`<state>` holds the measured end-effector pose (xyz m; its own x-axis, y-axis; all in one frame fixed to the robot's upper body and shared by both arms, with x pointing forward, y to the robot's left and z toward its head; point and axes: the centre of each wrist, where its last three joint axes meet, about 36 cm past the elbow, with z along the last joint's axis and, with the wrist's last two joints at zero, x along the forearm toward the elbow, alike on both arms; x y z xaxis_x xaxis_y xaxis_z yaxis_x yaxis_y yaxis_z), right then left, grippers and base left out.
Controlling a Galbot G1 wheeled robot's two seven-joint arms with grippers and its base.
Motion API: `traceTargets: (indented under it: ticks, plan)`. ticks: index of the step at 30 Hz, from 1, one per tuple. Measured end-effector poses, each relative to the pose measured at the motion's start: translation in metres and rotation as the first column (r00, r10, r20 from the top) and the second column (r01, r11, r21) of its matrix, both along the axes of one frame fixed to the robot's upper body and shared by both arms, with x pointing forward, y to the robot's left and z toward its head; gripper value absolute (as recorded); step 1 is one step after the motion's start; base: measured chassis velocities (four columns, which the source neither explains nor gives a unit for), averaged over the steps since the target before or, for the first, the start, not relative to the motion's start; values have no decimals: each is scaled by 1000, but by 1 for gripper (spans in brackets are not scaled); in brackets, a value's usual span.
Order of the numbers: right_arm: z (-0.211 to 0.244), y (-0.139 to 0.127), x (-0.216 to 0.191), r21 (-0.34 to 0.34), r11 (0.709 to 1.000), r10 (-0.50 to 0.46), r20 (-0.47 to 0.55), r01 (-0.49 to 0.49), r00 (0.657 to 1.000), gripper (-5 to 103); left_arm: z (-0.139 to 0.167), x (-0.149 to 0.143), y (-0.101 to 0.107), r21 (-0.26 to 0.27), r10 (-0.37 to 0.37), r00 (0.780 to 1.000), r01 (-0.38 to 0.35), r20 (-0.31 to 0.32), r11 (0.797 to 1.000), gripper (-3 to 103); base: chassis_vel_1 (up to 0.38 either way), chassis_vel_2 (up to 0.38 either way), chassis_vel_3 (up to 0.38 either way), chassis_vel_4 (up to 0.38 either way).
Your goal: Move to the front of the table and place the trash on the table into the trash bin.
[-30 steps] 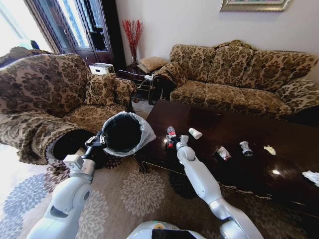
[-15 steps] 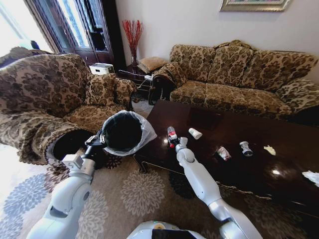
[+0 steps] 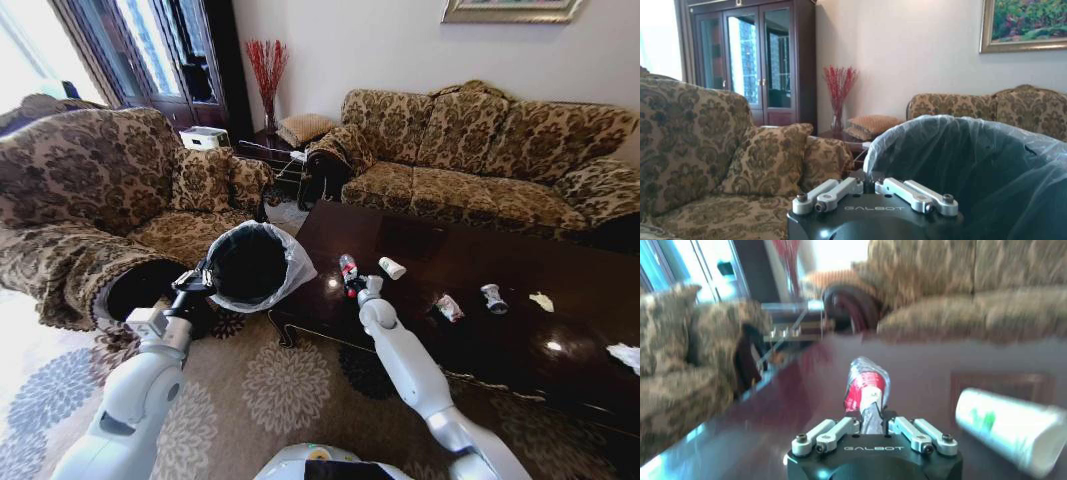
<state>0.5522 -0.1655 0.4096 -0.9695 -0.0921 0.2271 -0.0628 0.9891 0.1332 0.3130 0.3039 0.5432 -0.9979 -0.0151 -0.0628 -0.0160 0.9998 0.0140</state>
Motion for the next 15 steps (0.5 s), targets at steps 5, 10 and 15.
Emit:
traceTargets:
  ticks: [5, 10, 15]
  plan:
    - [79, -5, -3, -4, 999, 43, 166, -42, 985, 2, 6, 12, 7, 25, -31, 999, 32, -42, 999, 3, 0, 0, 0, 0]
    - [144, 5, -10, 11, 989, 137, 270, -145, 953, 1, 12, 25, 15, 60, -49, 997, 53, -64, 997, 3, 0, 0, 0, 0]
    - [229, 37, -30, -3, 939, 320, 381, -345, 868, 1, 19, 37, 20, 61, -67, 994, 72, -91, 996, 3, 0, 0, 0, 0]
